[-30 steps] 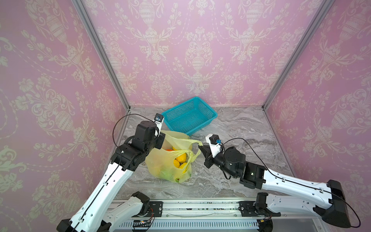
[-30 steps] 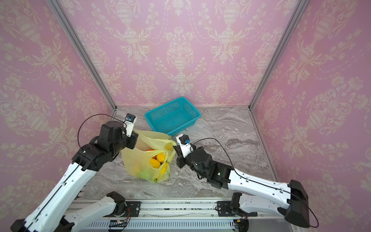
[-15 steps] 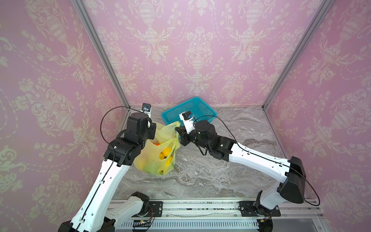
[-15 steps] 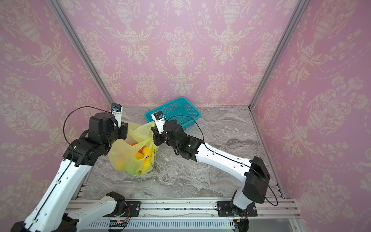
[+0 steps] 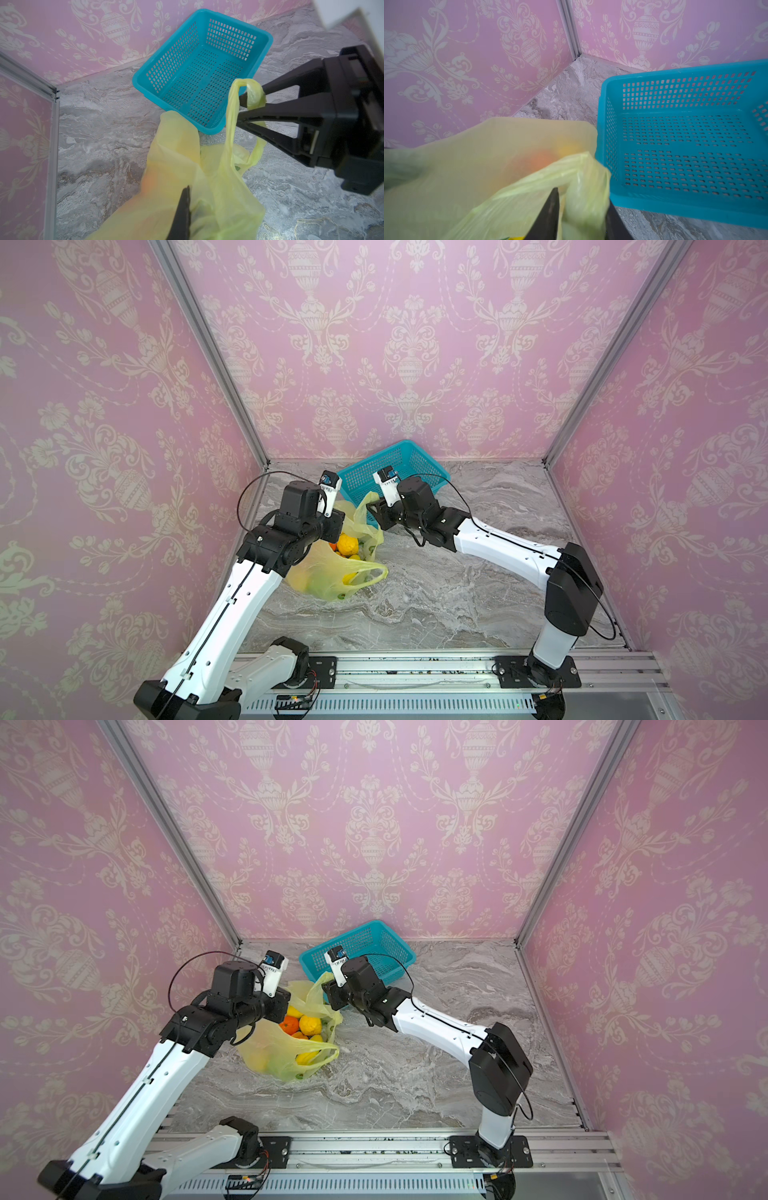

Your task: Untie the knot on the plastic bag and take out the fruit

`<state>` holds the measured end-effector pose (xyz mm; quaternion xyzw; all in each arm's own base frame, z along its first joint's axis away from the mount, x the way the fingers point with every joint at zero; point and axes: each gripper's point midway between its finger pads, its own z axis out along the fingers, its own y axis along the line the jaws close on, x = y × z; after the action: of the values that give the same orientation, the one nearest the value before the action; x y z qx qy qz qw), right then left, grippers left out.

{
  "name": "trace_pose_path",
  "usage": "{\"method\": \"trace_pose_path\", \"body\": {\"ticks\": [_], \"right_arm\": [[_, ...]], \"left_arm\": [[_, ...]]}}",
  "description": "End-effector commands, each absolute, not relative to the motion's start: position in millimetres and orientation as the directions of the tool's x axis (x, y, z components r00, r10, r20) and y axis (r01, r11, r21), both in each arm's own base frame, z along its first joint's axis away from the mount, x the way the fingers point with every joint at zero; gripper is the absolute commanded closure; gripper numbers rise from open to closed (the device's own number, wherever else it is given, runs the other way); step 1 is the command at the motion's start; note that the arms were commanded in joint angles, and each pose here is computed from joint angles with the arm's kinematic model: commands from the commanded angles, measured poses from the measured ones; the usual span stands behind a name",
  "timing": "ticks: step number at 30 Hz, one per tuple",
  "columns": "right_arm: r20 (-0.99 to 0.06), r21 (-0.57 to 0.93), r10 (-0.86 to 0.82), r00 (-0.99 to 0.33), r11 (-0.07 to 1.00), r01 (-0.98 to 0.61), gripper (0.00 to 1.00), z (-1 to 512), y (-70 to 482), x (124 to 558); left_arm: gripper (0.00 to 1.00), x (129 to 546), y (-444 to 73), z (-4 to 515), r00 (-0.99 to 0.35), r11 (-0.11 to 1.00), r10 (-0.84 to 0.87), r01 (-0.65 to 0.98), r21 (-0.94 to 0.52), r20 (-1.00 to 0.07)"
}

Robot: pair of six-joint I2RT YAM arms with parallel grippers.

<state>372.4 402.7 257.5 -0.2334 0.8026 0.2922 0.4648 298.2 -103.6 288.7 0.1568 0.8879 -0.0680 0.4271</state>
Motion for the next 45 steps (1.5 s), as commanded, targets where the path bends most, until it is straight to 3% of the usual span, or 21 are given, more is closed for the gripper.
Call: {"method": "trace_pose_path", "body": {"ticks": [1, 4, 12, 20, 25, 32, 45], "right_arm": [[-0.908, 0.252, -0.062, -0.415, 0.71, -0.657, 0.46, 285, 387, 372], [-0.914, 0.284, 0.015, -0.405, 0.734, -0.616, 0.35, 291, 355, 387], [-0.857, 0.444, 0.217, -0.467, 0.771, -0.457, 0.34, 276, 285, 459], [-0.758, 0.336, 0.062, -0.649, 0.89, -0.307, 0.32, 213, 297, 539], [-0.685, 0.253, -0.044, -0.727, 0.921, -0.295, 0.33, 173, 309, 568], [-0.664, 0.177, -0.124, -0.737, 0.932, -0.316, 0.29, 140, 309, 580], [-0.561, 0.007, -0.246, -0.791, 0.953, -0.302, 0.3, 110, 277, 553]], "left_arm": [[1.0, 297, -114, 284, -0.599, 0.928, 0.194, 0.368, -0.052, -0.777], [1.0, 300, -110, 279, -0.614, 0.937, 0.199, 0.346, -0.035, -0.764], [1.0, 308, -86, 276, -0.639, 0.968, 0.135, 0.25, -0.038, -0.757], [1.0, 309, -85, 275, -0.647, 0.966, 0.111, 0.249, -0.072, -0.754], [1.0, 309, -86, 274, -0.65, 0.964, 0.105, 0.252, -0.083, -0.752], [1.0, 309, -85, 276, -0.65, 0.962, 0.094, 0.253, -0.098, -0.754], [1.0, 308, -84, 279, -0.644, 0.96, 0.077, 0.253, -0.117, -0.761]]}}
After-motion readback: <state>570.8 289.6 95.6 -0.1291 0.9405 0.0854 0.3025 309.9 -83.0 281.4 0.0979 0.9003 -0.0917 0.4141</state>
